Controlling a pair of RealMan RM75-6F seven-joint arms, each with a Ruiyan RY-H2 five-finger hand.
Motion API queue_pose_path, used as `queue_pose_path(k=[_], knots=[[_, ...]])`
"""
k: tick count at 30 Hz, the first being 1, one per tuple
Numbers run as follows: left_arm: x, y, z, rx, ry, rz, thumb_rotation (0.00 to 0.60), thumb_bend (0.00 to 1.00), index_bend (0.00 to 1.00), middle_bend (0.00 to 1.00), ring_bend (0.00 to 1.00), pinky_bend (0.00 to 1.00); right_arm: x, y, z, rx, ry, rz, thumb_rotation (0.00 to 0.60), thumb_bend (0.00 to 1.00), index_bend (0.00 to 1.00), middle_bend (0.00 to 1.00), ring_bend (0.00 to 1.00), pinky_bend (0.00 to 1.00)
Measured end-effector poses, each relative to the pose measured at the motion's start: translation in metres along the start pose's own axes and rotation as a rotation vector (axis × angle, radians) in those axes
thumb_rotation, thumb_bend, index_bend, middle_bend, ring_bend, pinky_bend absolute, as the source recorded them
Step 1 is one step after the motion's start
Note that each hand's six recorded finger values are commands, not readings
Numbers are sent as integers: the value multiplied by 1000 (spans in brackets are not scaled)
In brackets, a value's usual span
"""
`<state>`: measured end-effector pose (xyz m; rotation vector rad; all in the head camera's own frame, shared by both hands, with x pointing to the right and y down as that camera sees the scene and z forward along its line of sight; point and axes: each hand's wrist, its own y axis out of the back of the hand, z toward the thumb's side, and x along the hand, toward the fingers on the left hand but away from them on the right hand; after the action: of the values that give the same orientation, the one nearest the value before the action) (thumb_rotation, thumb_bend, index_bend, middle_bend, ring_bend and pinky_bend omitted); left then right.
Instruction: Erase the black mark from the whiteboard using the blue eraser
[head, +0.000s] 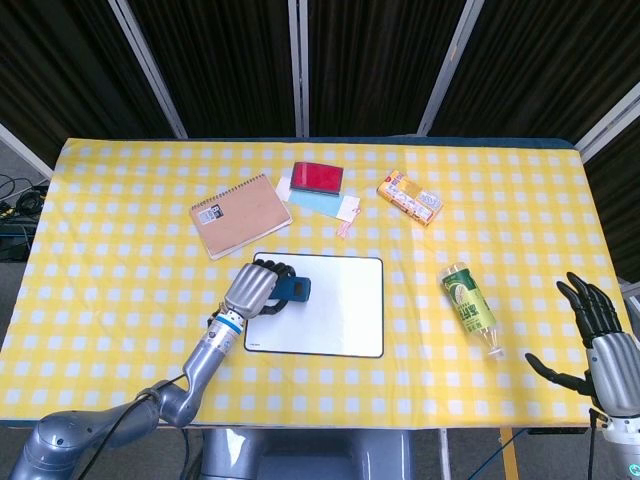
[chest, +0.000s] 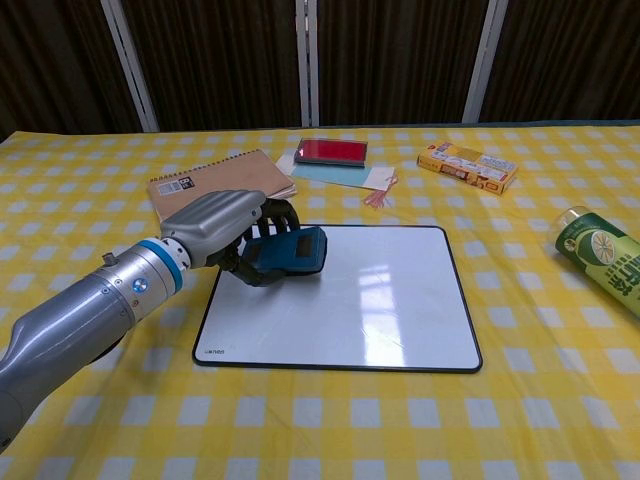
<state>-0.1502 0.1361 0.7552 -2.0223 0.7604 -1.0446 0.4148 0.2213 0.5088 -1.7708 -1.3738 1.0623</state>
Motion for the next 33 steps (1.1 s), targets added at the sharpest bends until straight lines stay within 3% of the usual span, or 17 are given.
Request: queue_pose_path(k=[8,16,25,29,33], knots=[[-3,-9,23,-35,-35,-19,600,595,850,520,510,533,-1,2,0,-4,0,-6,600,54,0,0,0,0],[-6,-12,23,-17,-39,-24,600,595,850,520,510,533,1,6,-1,-4,-2,-16,600,54,0,0,0,0],[-10,-1,-3,26,-12,-9,600,594,850,520,509,533,3,4,1,5,3,-9,600,54,0,0,0,0],[-17,12,-30,33,29,12,600,595,849,520,510,530,4,2,4,11,12,-5,600,54,0,0,0,0],[-19,28,-35,-6,37,43,600,594,849,520,510,528,4,2,4,6,10,-4,600,54,0,0,0,0]])
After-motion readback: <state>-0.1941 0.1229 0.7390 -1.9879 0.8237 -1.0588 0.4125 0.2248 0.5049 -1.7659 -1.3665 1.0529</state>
